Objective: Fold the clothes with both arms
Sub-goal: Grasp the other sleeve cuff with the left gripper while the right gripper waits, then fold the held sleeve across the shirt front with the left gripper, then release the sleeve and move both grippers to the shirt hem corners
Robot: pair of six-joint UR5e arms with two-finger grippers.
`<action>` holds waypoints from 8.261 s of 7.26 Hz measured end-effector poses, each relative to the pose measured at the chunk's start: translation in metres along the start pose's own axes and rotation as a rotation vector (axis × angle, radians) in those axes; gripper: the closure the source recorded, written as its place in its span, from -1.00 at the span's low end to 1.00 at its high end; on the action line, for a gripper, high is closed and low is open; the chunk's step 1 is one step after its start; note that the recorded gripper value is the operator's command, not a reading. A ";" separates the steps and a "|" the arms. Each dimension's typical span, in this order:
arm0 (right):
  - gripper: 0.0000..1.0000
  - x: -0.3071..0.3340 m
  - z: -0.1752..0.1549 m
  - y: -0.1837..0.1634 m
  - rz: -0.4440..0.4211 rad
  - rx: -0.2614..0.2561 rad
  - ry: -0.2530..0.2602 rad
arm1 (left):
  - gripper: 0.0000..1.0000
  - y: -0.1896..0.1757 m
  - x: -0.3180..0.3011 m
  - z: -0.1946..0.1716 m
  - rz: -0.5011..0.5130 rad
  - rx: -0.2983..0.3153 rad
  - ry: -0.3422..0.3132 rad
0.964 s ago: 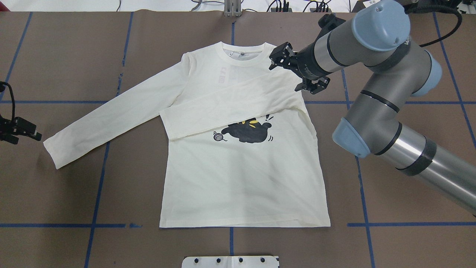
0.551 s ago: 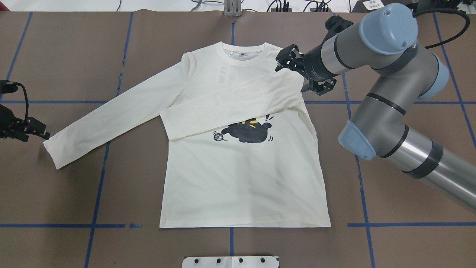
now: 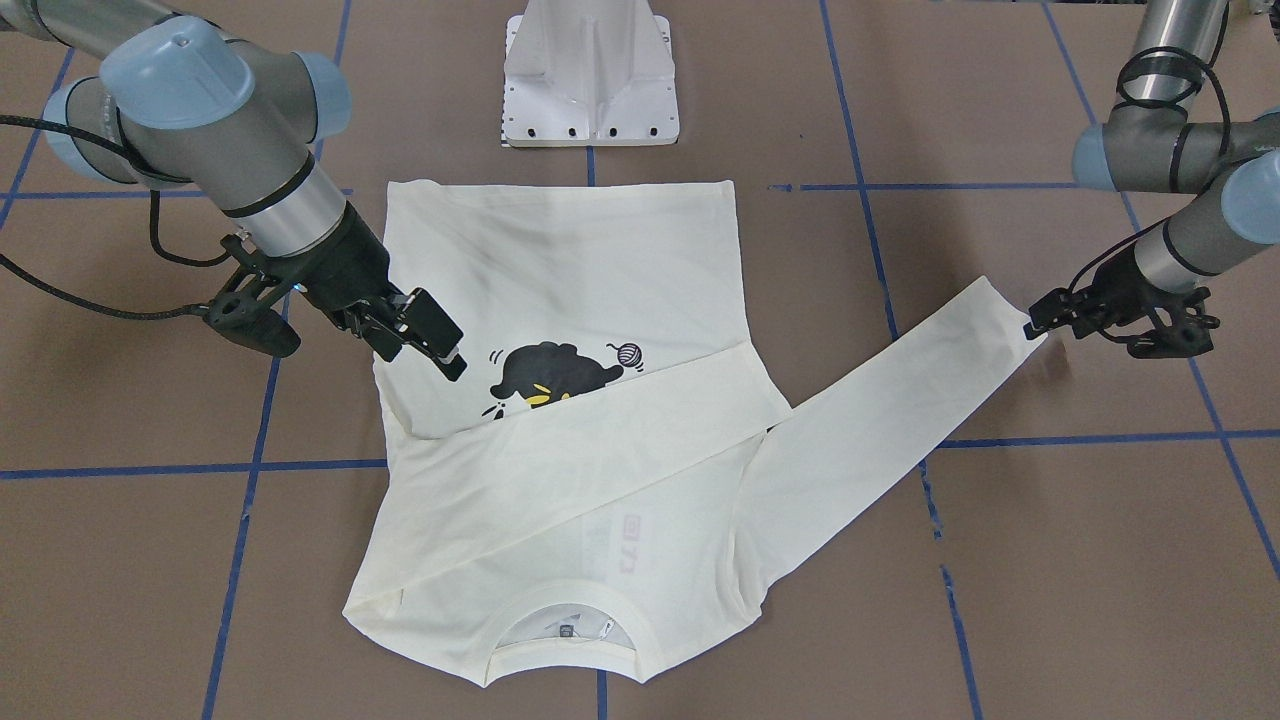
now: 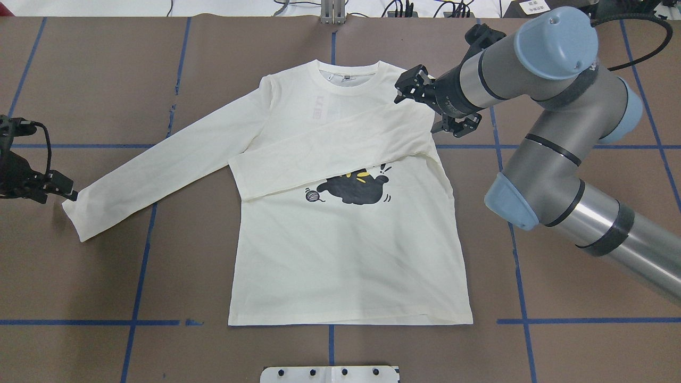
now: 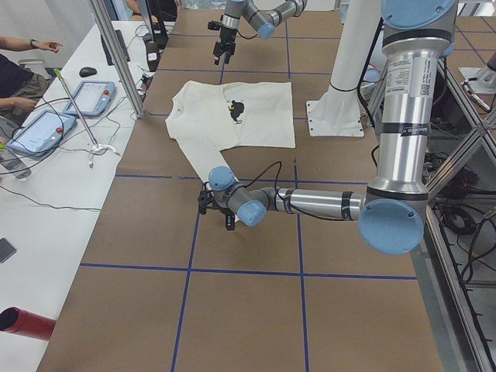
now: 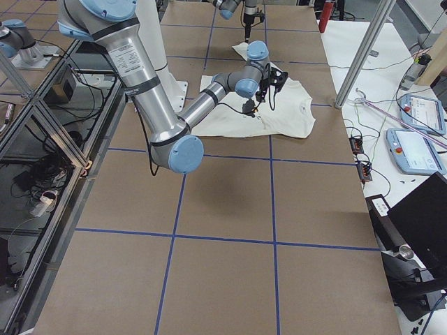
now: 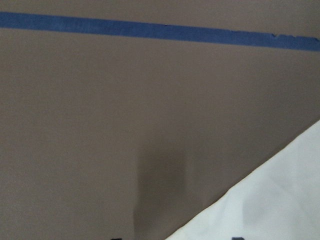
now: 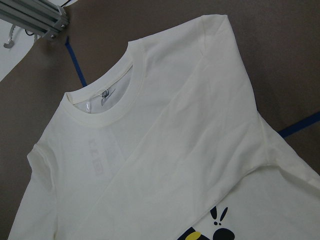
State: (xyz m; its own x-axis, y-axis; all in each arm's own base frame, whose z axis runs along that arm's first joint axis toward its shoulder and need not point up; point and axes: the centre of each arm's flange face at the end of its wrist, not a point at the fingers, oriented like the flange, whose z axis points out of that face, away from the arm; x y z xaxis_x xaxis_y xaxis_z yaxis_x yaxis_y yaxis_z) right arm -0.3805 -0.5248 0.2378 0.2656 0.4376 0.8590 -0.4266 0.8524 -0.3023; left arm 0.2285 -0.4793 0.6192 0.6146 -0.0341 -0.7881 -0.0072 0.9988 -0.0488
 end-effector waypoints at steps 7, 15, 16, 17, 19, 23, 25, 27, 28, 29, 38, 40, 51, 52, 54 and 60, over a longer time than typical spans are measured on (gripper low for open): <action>-1.00 -0.001 -0.002 0.002 0.003 -0.004 -0.005 | 1.00 0.003 0.026 0.005 0.037 -0.024 0.027; -1.00 0.148 -0.094 -0.123 -0.174 -0.067 0.073 | 1.00 -0.052 0.505 -0.112 -0.144 -0.040 0.420; -1.00 0.168 -0.108 -0.136 -0.189 -0.075 0.075 | 1.00 -0.046 0.591 -0.091 -0.176 -0.007 0.417; -1.00 0.178 -0.114 -0.141 -0.195 -0.079 0.076 | 1.00 -0.026 0.664 -0.060 -0.178 0.034 0.423; -1.00 0.183 -0.118 -0.144 -0.197 -0.079 0.076 | -0.56 0.020 0.735 0.002 -0.153 0.130 0.470; -1.00 0.173 -0.108 -0.133 -0.155 -0.064 0.085 | -0.75 0.043 0.749 0.002 -0.206 0.137 0.530; -0.99 0.150 -0.069 -0.068 -0.090 -0.056 0.104 | -0.70 0.079 0.682 -0.045 -0.263 0.105 0.510; -0.96 0.139 -0.029 0.050 -0.028 -0.045 0.113 | -0.70 0.104 0.566 -0.088 -0.222 0.149 0.476; -0.96 0.145 -0.011 0.110 -0.006 -0.034 0.120 | -0.70 0.109 0.527 -0.098 -0.169 0.177 0.459; -0.96 0.160 0.005 0.159 0.009 -0.017 0.138 | -0.70 0.109 0.506 -0.102 -0.142 0.197 0.445; -0.62 0.267 0.032 0.272 0.036 -0.010 0.298 | -0.74 0.092 0.481 -0.081 -0.159 0.211 0.385; -0.46 0.270 0.032 0.269 0.034 0.003 0.301 | -0.74 0.093 0.480 -0.078 -0.161 0.209 0.382; 1.00 0.261 -0.006 0.260 0.027 0.023 0.247 | -0.65 0.178 0.453 -0.035 -0.357 0.146 0.154; 1.00 0.259 -0.007 0.261 0.027 0.020 0.243 | -0.57 0.212 0.448 -0.019 -0.389 0.135 0.061; 1.00 0.256 -0.008 0.262 0.027 0.015 0.236 | -0.48 0.268 0.432 0.021 -0.428 0.115 -0.064; 1.00 0.254 -0.009 0.264 0.027 0.016 0.228 | -0.27 0.291 0.423 0.054 -0.416 0.121 -0.127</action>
State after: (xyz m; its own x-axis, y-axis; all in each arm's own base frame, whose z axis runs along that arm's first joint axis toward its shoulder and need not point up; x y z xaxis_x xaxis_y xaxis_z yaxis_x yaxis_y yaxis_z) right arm -0.4180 -0.1864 0.3725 0.4420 0.5148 0.7346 -0.4489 0.8360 -0.3158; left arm 0.5290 -0.2016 0.3049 0.6380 -0.4363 -0.6345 0.3485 0.8984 -0.2673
